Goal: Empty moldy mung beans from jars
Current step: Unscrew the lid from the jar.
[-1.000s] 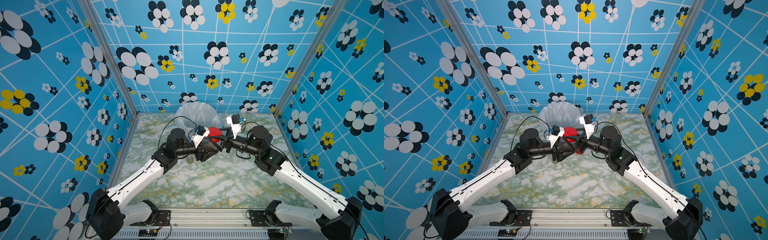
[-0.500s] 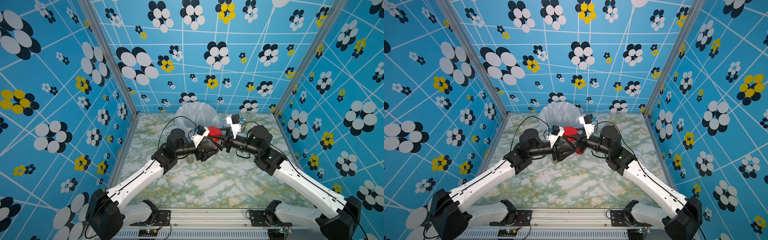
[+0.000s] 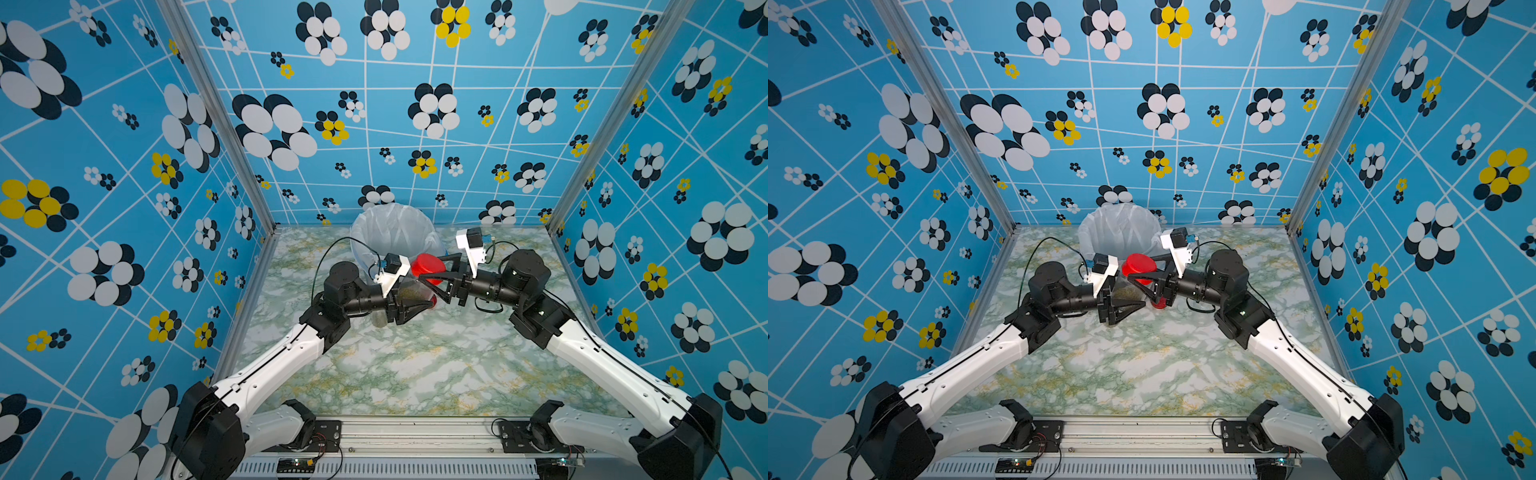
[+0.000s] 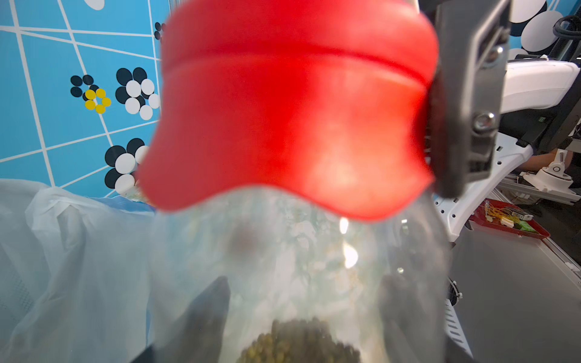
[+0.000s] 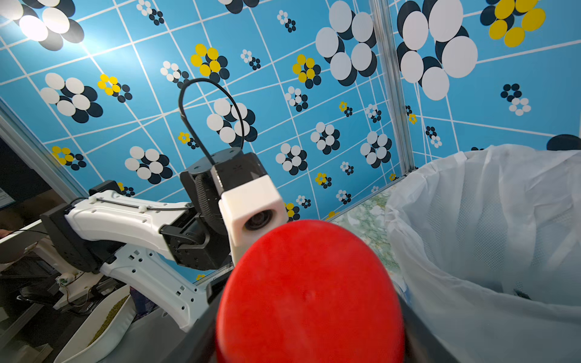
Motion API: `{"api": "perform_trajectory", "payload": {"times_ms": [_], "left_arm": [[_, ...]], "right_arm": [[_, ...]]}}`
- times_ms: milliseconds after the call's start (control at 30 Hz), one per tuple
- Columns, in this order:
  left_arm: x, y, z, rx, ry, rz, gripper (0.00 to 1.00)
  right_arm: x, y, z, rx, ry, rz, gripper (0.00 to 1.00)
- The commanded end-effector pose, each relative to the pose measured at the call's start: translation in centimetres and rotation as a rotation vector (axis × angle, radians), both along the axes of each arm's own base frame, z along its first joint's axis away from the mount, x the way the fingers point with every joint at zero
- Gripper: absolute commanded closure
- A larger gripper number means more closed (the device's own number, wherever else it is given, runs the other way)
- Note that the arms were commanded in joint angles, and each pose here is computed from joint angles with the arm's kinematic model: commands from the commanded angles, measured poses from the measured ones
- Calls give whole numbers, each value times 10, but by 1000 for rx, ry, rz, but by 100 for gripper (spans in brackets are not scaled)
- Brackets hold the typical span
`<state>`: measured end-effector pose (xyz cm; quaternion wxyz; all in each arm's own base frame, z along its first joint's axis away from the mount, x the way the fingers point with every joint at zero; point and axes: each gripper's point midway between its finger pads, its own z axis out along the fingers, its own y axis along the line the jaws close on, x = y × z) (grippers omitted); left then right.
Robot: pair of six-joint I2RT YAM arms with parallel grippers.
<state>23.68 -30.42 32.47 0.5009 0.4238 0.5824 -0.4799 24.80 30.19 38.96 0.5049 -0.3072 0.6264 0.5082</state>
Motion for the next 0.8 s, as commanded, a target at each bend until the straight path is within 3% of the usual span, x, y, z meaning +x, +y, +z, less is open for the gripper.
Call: {"api": "perform_trajectory", "payload": {"times_ms": [0,133,267,333,433,767], "left_arm": [[-9,5,18,-24,-58,-46,40],[-5,5,16,1,-58,-14,40],[-1,3,10,30,-54,9,41],[2,2,8,29,-51,18,41],[6,3,11,16,-68,49,39],[10,5,11,32,-70,73,38]], "right_arm": [[-14,-1,25,33,-74,72,42],[-7,-3,22,20,-52,26,19],[-5,-3,27,39,-38,24,13],[-4,0,29,43,-16,39,13],[1,4,21,26,17,35,20],[14,12,8,-1,67,29,27]]}}
